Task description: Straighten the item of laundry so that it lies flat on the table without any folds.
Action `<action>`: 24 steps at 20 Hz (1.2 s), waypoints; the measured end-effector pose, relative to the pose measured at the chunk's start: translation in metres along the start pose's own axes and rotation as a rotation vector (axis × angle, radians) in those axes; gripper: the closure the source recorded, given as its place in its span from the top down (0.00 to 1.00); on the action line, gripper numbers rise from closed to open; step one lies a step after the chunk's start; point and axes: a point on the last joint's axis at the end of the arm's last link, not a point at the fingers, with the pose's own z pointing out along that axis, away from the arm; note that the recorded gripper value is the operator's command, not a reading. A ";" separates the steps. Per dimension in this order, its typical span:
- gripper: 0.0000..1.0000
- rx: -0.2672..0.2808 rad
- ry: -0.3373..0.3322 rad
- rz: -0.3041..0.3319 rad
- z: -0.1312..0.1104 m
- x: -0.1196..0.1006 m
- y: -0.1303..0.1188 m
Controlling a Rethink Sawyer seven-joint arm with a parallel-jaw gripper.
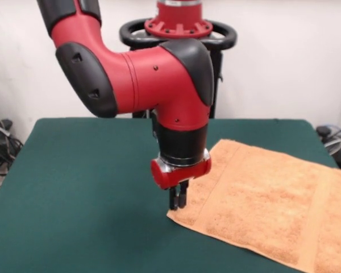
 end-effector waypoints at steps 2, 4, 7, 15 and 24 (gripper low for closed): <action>0.00 0.015 -0.003 0.003 -0.005 -0.003 -0.007; 0.00 0.030 -0.007 0.006 -0.011 -0.005 -0.013; 0.00 0.041 -0.012 0.009 -0.014 -0.007 -0.018; 0.00 0.060 0.004 0.019 -0.015 0.000 -0.027; 0.00 0.058 0.018 0.033 -0.057 -0.002 -0.015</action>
